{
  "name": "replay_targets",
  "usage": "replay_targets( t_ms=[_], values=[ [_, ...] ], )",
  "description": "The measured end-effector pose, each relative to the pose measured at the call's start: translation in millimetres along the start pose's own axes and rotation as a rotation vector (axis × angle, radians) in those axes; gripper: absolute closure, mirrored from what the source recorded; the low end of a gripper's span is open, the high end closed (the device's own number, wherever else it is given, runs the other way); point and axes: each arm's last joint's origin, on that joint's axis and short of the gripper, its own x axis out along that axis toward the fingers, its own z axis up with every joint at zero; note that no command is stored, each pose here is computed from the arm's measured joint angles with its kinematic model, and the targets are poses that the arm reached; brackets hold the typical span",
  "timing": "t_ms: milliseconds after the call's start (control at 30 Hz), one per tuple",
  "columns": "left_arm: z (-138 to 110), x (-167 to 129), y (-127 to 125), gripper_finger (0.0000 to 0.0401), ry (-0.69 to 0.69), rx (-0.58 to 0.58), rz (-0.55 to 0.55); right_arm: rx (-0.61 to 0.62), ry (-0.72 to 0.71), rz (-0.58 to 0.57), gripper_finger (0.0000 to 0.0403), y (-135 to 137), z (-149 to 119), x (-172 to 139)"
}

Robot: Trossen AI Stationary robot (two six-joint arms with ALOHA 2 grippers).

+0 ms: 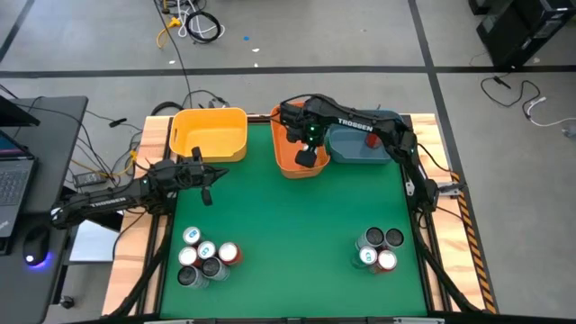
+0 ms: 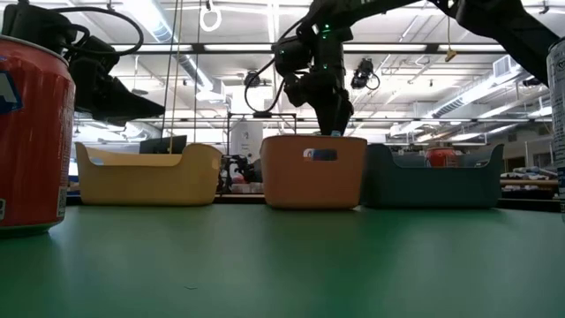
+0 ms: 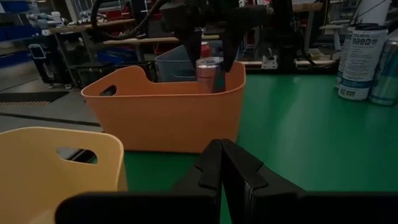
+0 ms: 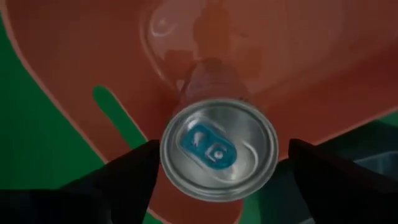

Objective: Sort soda cans
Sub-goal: Put the blue soda can into the orange bin, then put the white blue soda can into the yellow bin

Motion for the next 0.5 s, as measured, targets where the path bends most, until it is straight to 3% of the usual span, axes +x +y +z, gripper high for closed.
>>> replay_targets(
  t_ms=[300,500],
  values=[
    [0,0,0,0.0387,0.000,0.000,0.000,-0.030,-0.029,-0.001,0.0069,0,2,-3],
    [1,0,0,0.0387,-0.009,0.000,0.001,-0.042,-0.093,-0.002,0.0070,2,3,-30]
  ],
)
